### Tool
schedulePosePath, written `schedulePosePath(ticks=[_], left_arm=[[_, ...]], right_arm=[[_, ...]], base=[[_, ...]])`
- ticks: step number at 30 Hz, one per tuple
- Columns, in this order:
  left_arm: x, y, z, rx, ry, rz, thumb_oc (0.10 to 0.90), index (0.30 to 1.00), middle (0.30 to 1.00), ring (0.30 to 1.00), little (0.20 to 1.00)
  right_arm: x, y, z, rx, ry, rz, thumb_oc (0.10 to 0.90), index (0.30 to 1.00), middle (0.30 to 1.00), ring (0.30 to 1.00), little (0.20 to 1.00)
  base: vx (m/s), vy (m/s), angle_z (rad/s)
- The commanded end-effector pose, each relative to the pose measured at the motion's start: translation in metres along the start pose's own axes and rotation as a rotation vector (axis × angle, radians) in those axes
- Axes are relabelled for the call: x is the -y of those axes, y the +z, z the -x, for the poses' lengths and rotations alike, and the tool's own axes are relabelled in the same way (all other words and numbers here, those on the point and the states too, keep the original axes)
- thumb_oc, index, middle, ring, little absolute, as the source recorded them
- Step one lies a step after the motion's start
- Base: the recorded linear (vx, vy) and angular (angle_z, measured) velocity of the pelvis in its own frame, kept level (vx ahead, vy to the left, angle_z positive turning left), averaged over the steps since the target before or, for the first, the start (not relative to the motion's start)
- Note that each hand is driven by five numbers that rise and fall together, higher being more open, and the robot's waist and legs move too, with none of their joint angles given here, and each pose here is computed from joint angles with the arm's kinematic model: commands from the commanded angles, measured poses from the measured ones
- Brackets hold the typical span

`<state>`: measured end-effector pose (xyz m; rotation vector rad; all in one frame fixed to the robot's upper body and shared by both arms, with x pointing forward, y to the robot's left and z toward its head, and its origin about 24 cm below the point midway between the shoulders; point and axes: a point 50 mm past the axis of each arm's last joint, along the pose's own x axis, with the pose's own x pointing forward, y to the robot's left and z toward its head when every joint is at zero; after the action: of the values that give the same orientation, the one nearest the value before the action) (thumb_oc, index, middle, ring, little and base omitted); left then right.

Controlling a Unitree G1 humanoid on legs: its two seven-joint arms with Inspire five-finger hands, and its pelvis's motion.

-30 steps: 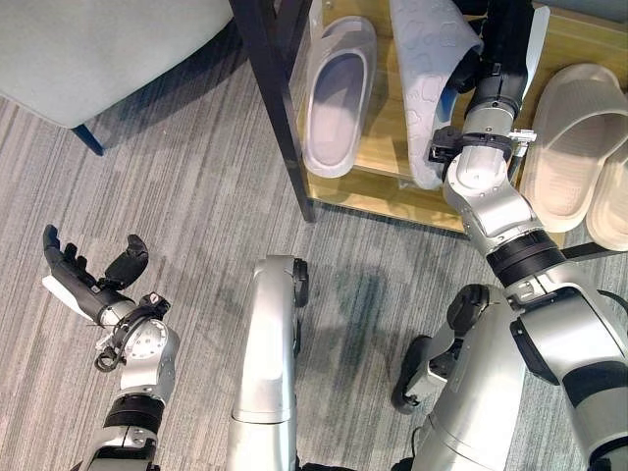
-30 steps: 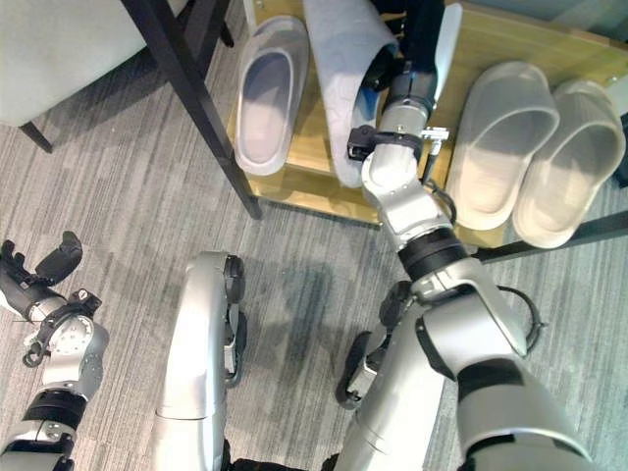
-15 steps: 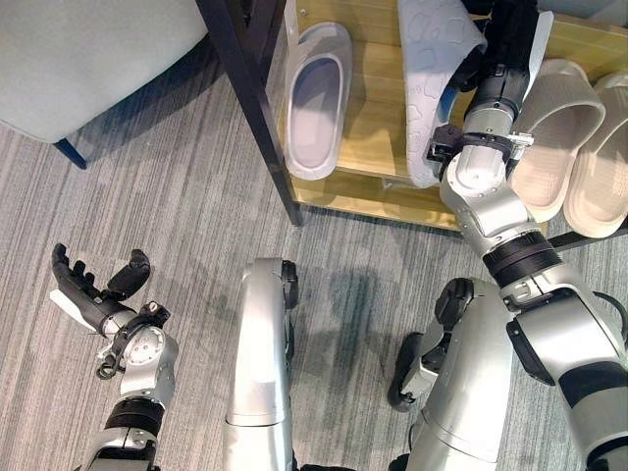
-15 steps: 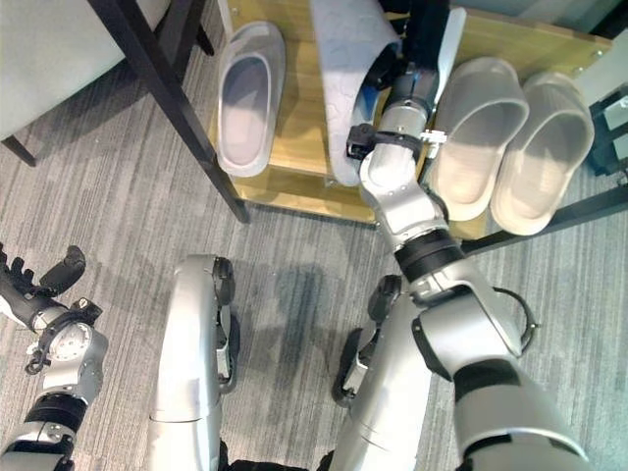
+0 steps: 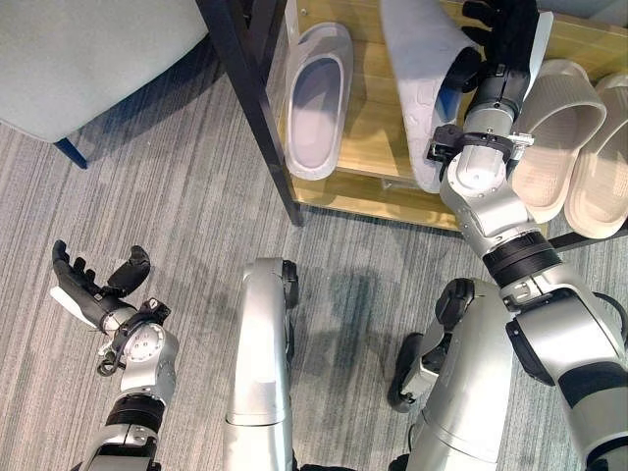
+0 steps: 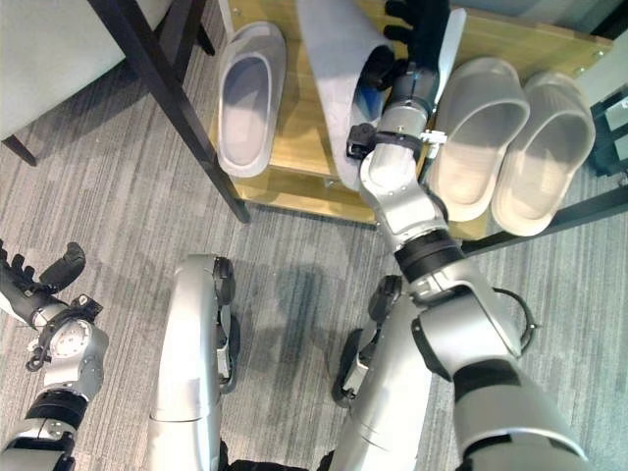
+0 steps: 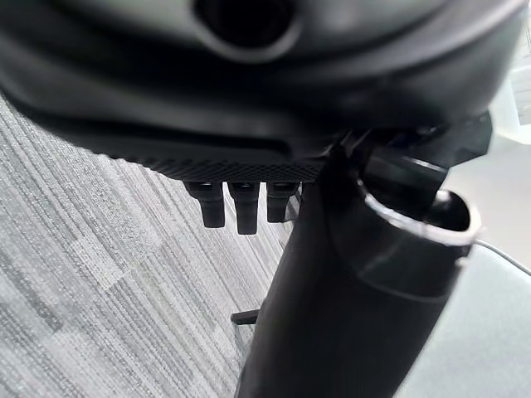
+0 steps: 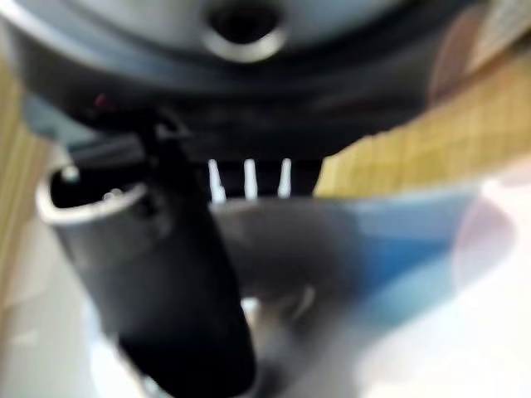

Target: Arrange the slippers neatly on the shoe rack.

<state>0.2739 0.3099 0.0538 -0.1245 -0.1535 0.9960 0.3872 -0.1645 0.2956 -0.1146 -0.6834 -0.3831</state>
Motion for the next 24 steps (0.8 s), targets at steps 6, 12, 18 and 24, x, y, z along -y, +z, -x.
schedulePosePath(ticks=[6, 12, 18, 24], left_arm=[[-0.006, 0.024, -0.012, 0.17, -0.049, -0.051, 0.8, 0.9, 0.9, 0.9, 0.9], [-0.013, 0.021, -0.016, 0.14, -0.06, -0.059, 0.8, 0.9, 0.9, 0.9, 0.9], [-0.017, 0.017, -0.017, 0.117, -0.066, -0.079, 0.8, 0.9, 0.9, 0.9, 0.9], [-0.021, 0.015, -0.02, 0.119, -0.083, -0.142, 0.8, 0.9, 0.9, 0.9, 0.9]], right_arm=[[0.0, 0.038, -0.015, 0.188, 0.041, -0.014, 0.8, 0.9, 0.9, 0.9, 0.9], [0.003, 0.025, -0.017, 0.14, 0.107, 0.123, 0.8, 0.9, 0.9, 0.9, 0.9], [0.009, 0.021, -0.018, 0.157, 0.087, 0.249, 0.8, 0.9, 0.9, 0.9, 0.9], [0.006, 0.025, -0.024, 0.193, 0.104, 0.424, 0.8, 0.9, 0.9, 0.9, 0.9]], base=[[0.0, 0.0, 0.0], [0.0, 0.0, 0.0], [0.0, 0.0, 0.0], [0.0, 0.0, 0.0]])
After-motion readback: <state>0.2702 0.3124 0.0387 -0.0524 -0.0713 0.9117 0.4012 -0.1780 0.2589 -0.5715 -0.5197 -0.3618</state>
